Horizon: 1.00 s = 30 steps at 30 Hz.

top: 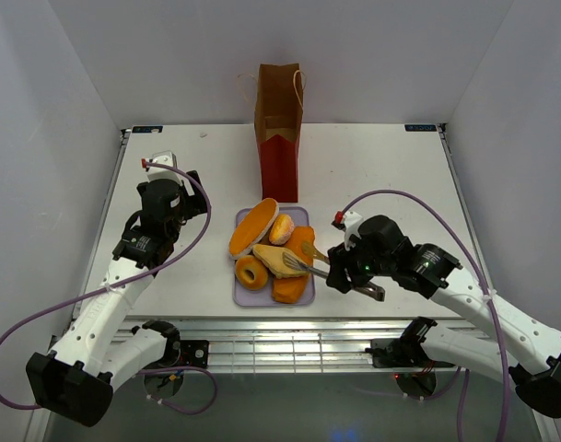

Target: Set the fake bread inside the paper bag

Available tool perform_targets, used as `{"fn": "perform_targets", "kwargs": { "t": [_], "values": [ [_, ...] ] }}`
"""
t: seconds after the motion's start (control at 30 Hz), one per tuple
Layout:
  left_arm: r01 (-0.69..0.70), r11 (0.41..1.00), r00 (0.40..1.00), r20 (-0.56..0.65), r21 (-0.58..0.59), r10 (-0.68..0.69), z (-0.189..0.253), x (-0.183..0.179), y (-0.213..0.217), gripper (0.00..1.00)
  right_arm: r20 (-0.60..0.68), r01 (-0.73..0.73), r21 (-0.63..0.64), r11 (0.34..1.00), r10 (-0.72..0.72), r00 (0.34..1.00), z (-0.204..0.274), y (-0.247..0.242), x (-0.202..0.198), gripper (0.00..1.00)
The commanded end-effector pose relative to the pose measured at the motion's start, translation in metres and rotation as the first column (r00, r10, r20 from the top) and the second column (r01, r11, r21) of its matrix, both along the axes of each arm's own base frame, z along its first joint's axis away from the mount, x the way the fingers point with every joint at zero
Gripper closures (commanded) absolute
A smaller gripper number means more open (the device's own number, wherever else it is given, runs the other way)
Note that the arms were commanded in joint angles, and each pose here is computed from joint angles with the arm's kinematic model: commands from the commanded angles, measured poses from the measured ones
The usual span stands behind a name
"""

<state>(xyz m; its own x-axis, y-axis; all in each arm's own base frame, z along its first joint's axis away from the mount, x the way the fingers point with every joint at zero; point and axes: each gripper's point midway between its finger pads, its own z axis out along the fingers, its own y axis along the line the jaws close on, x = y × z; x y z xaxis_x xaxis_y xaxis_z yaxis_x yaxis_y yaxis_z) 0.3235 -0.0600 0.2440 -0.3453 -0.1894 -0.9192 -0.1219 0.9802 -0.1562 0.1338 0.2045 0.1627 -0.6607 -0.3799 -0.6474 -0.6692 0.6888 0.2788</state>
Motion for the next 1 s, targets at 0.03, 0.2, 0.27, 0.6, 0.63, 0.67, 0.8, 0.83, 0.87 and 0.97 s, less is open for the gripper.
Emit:
{"fn": "perform_targets", "kwargs": {
  "t": [0.03,0.2,0.27,0.6,0.63,0.67,0.8,0.83,0.87,0.97],
  "values": [
    [0.013,1.000,1.000,0.021,-0.003,-0.013,0.008,0.001,-0.003,0.05,0.031,0.024,0.047,0.999,-0.026,0.999,0.005,0.009,0.008,0.40],
    [0.016,1.000,1.000,0.022,-0.005,-0.016,0.009,0.000,-0.003,0.05,0.027,0.036,0.062,0.997,-0.038,0.999,0.002,0.011,0.010,0.40],
    [0.016,1.000,1.000,0.021,-0.004,-0.016,0.008,0.000,-0.003,0.05,0.017,0.037,0.059,0.998,-0.038,0.999,0.000,0.012,0.009,0.40],
    [0.018,1.000,1.000,0.019,-0.005,-0.018,0.007,0.000,-0.003,0.05,-0.022,0.010,0.101,0.995,-0.008,1.000,-0.001,0.021,0.002,0.47],
    [0.019,1.000,1.000,0.022,-0.006,-0.018,0.009,0.000,-0.003,0.05,-0.026,0.002,0.106,0.994,0.001,1.000,-0.001,0.022,0.001,0.48],
    [0.019,1.000,1.000,0.022,-0.006,-0.018,0.008,0.000,-0.003,0.05,-0.028,0.001,0.108,0.994,0.002,1.000,-0.001,0.022,0.001,0.49],
    [0.019,1.000,1.000,0.025,-0.007,-0.018,0.010,0.000,-0.003,0.05,-0.050,-0.007,0.106,0.994,0.012,0.999,-0.005,0.023,-0.003,0.54],
    [0.018,1.000,1.000,0.022,-0.007,-0.018,0.008,0.000,-0.003,0.05,-0.053,-0.010,0.106,0.994,0.016,0.998,-0.006,0.023,-0.004,0.55],
    [0.020,1.000,1.000,0.023,-0.007,-0.020,0.009,0.000,-0.004,0.05,-0.057,-0.009,0.108,0.994,0.015,0.998,-0.006,0.023,-0.005,0.55],
    [0.019,1.000,1.000,0.025,-0.009,-0.019,0.010,0.000,-0.004,0.05,-0.059,-0.012,0.113,0.994,0.019,0.998,-0.005,0.024,-0.006,0.59]
  ]
}}
